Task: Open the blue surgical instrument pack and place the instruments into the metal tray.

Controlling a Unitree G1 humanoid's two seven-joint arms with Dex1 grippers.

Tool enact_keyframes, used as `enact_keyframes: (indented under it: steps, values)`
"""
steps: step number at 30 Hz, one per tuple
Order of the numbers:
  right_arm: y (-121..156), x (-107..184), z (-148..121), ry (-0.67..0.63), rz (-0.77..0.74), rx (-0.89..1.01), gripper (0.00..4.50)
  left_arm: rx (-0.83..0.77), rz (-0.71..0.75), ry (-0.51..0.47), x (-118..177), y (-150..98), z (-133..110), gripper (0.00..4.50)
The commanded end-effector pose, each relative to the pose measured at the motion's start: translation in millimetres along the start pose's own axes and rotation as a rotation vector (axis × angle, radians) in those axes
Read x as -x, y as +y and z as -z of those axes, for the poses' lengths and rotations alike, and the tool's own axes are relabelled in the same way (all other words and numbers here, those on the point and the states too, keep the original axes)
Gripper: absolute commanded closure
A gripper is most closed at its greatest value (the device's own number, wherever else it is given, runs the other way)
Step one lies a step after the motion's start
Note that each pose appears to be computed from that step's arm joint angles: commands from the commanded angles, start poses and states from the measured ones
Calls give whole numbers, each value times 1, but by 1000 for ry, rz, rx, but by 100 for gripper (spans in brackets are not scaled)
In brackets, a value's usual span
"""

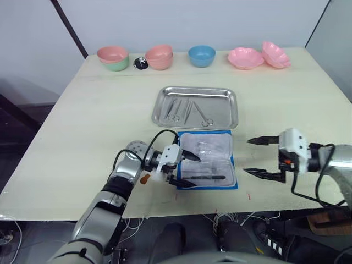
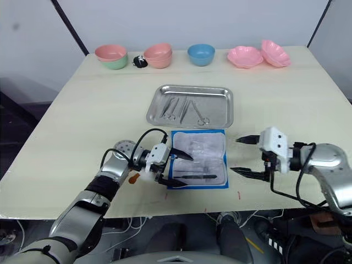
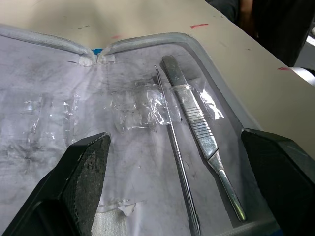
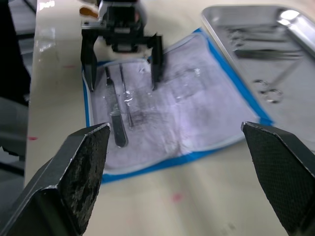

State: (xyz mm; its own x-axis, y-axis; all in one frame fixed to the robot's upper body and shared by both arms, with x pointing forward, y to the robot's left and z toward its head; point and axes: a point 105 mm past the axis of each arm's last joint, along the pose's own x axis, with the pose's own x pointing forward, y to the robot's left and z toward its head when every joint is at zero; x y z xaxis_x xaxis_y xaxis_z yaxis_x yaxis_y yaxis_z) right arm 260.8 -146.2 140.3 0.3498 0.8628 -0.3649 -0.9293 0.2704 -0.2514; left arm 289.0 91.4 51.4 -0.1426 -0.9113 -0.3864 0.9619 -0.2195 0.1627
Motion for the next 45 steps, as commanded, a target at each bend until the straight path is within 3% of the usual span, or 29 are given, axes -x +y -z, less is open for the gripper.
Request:
enact_keyframes:
  steps: [1, 11, 31, 34, 35, 36, 37, 38, 41, 43, 45]
  values:
    - [3, -19, -1, 12, 1, 19, 3, 166, 72, 128, 6, -31, 43, 0]
    - [6, -64, 18, 83, -9, 73, 3, 166, 75, 135, 7, -31, 43, 0]
    - [18, -94, 44, 139, -91, -4, 3, 167, 71, 139, 9, -32, 43, 0]
    - [22, -95, 48, 151, -116, 0, 68, 166, 72, 138, 9, -32, 43, 0]
    - [23, -95, 49, 154, -119, -3, 128, 166, 71, 138, 9, -32, 43, 0]
    - [24, -95, 50, 155, -124, -10, 150, 166, 71, 139, 9, -32, 43, 0]
    - [25, -95, 51, 156, -128, -14, 218, 167, 71, 139, 9, -32, 43, 0]
    - [25, -95, 51, 157, -131, -14, 218, 167, 70, 140, 9, -32, 43, 0]
    - [26, -94, 53, 166, -138, -8, 367, 168, 69, 142, 10, -32, 44, 0]
    - [27, -94, 53, 166, -141, -5, 440, 168, 69, 142, 10, -32, 44, 0]
    - [27, -95, 52, 160, -145, -3, 440, 168, 68, 143, 10, -32, 43, 0]
